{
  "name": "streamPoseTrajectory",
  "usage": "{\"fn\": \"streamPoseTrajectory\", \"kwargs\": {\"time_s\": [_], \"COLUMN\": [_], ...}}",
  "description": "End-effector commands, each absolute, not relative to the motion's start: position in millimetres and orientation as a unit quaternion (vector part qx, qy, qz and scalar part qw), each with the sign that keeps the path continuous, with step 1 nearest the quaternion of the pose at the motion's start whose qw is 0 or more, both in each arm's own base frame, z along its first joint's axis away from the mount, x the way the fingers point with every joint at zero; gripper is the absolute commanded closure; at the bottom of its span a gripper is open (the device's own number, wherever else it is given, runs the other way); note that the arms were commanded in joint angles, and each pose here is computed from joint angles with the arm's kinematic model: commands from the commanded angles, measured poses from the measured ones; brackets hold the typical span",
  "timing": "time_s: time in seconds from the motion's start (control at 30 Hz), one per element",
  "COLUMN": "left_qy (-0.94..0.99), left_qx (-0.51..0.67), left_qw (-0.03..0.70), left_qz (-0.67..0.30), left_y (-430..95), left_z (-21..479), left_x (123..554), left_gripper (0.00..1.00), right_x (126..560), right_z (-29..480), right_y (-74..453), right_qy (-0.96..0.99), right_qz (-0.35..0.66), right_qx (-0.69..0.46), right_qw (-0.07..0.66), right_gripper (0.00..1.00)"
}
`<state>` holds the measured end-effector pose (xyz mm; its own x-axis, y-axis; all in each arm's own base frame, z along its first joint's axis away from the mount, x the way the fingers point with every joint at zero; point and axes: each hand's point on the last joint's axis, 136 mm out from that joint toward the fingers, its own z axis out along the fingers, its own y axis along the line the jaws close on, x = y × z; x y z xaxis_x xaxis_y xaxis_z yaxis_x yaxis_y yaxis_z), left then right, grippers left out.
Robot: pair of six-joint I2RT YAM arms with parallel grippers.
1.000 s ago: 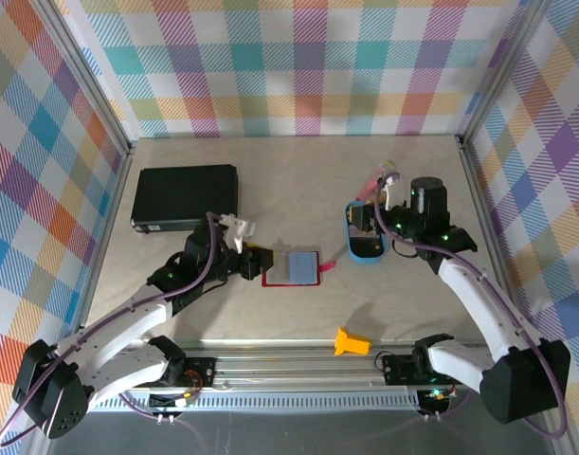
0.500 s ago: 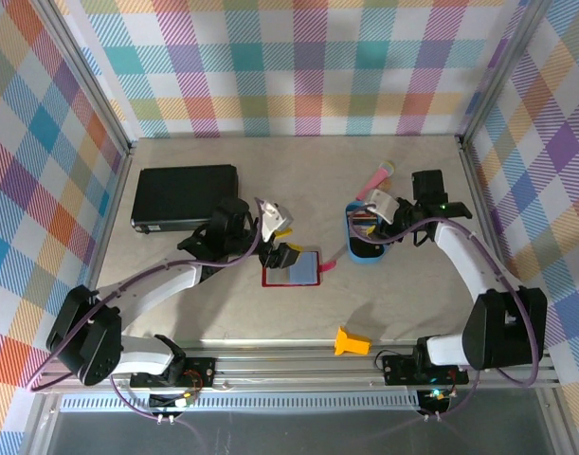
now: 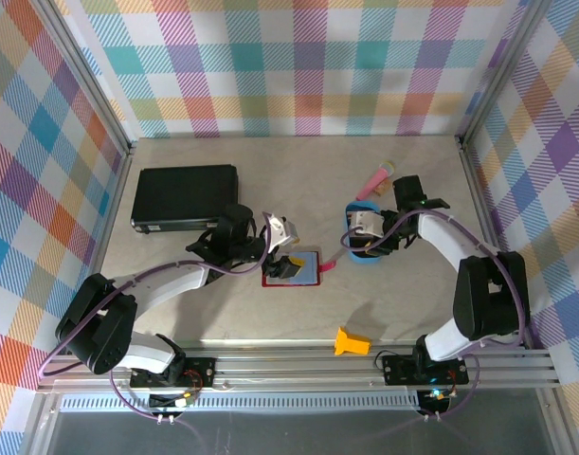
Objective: Put the credit cards into the card holder
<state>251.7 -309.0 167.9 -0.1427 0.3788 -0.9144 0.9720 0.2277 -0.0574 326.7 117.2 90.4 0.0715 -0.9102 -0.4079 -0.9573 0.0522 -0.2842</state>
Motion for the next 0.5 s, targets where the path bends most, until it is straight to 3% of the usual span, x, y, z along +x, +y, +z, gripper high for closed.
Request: {"fn": "streamPoseTrajectory", "kwargs": {"time_s": [0.0,0.47], "left_qy": [0.643,0.649], "left_qx": [0.531,0.530], "left_qw": [0.424,0.423], "left_qz": [-0.354,-0.345], "left_y": [-309.9,-311.6], "left_z": [173.0,164.0], "left_x": [240.2,243.8], "left_gripper": [0.30,0.31], "right_x": [326.2,351.5], "right_z": [78.4,46.1], "right_y": [115.7,111.1], "right_qy": [0.657,0.650], "right_qz": [0.034,0.007], "right_qx": [-0.714,-0.737], "right_qw": [0.240,0.184], "right_gripper": [0.44,0.37]}}
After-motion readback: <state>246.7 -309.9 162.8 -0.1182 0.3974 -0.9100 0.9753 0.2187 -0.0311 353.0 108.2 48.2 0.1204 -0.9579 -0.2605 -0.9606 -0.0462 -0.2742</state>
